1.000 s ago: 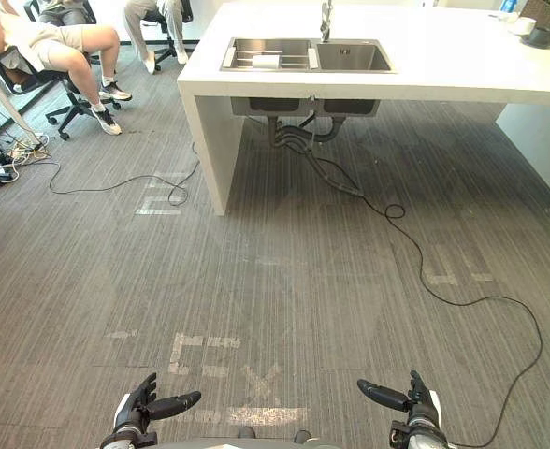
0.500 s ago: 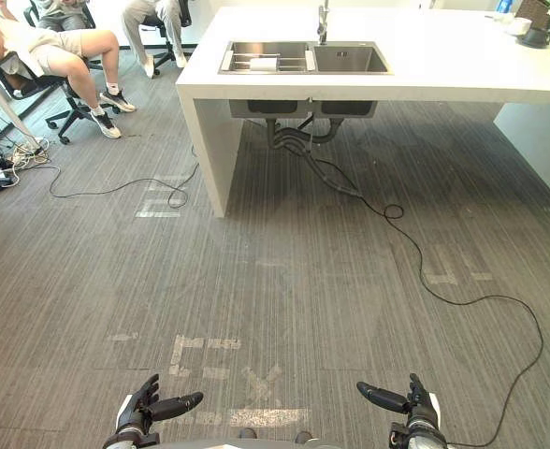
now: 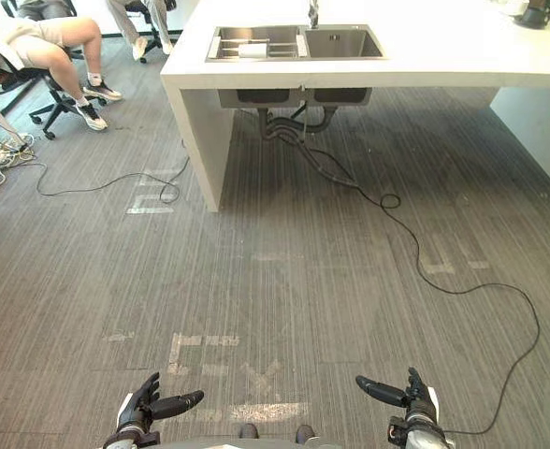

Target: Walk over to the sink, pick up the cup, carry it to the dishwasher, place the cup inside the dishwasher, then close the dishwasher door

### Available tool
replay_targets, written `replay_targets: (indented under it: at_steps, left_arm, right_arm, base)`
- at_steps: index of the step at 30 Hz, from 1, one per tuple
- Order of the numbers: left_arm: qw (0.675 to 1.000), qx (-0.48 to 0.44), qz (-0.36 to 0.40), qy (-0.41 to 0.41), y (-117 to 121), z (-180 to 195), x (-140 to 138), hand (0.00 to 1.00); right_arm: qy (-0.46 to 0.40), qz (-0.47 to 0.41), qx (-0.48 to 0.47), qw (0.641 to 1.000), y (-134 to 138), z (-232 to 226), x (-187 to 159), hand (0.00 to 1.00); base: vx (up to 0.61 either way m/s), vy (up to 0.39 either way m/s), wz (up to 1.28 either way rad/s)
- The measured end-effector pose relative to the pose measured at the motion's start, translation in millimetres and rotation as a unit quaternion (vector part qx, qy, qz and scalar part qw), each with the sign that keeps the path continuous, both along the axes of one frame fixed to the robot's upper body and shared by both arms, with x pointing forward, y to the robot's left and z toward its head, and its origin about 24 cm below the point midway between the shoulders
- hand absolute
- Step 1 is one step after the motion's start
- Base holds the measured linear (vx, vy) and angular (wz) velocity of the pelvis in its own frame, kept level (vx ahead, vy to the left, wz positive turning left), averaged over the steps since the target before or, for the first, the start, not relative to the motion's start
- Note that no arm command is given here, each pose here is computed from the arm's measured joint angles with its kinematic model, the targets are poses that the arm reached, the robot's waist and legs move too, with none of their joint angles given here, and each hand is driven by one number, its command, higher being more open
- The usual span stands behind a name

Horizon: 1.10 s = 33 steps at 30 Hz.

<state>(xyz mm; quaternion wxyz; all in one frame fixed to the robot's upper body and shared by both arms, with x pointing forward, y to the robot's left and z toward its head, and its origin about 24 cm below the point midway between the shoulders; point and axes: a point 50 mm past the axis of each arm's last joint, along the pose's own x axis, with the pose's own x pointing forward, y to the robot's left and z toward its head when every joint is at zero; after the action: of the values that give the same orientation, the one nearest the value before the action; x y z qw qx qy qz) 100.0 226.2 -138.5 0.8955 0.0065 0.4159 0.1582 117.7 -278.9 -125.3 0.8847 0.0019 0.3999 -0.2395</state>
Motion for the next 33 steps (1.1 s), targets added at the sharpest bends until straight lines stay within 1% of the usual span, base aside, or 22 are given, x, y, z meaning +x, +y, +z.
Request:
replay_targets:
  at_steps: [7,9,15,18,20,22,25,28,31,33]
  left_arm:
    - [0.999,-0.013,-0.013,-0.039,-11.6,7.8,16.8,1.00]
    - [0.999,-0.009,-0.011,-0.051,-9.0,11.6,22.9,1.00]
    - [0.997,-0.002,0.007,-0.075,-6.7,18.4,37.1,1.00]
    - [0.997,0.000,0.012,-0.076,-4.4,18.6,38.7,1.00]
    - [0.997,-0.014,0.017,-0.077,-14.3,16.7,40.3,1.00]
    - [0.996,-0.031,0.015,-0.087,-24.5,17.7,47.4,1.00]
    - [0.996,-0.036,0.014,-0.085,-25.9,16.9,45.6,1.00]
    - [0.995,-0.042,0.015,-0.092,-28.0,18.4,49.5,1.00]
    - [0.994,-0.044,0.021,-0.097,-28.4,19.8,53.6,1.00]
    - [0.993,-0.050,0.021,-0.102,-32.2,20.7,56.7,1.00]
  right_arm:
    - [-0.006,-0.013,0.004,1.000,-0.7,0.8,0.8,1.00]
    - [-0.018,-0.008,0.017,1.000,7.8,1.1,6.5,1.00]
    - [-0.044,0.056,0.023,0.997,28.3,7.0,35.1,1.00]
    - [-0.048,0.059,0.020,0.997,29.2,8.2,33.1,1.00]
    - [-0.049,0.054,0.012,0.997,26.4,9.8,35.5,1.00]
    - [-0.048,0.059,0.014,0.997,30.1,8.9,36.7,1.00]
    - [-0.036,0.073,0.018,0.997,37.4,4.8,34.4,1.00]
    - [-0.046,0.067,0.010,0.997,33.3,9.1,42.6,1.00]
    - [-0.058,0.054,0.010,0.997,33.1,12.5,54.2,1.00]
    - [-0.059,0.052,0.008,0.997,32.6,13.0,55.6,1.00]
  base:
    - [0.12,0.075,0.05]
    - [0.24,0.024,0.26]
    - [0.30,-0.072,0.18]
    - [0.47,-0.229,0.32]
    - [0.46,-0.284,0.33]
    - [0.47,-0.291,0.35]
    - [0.44,-0.224,0.10]
    - [0.45,-0.144,-0.09]
    - [0.39,0.068,-0.40]
    - [0.40,0.141,-0.27]
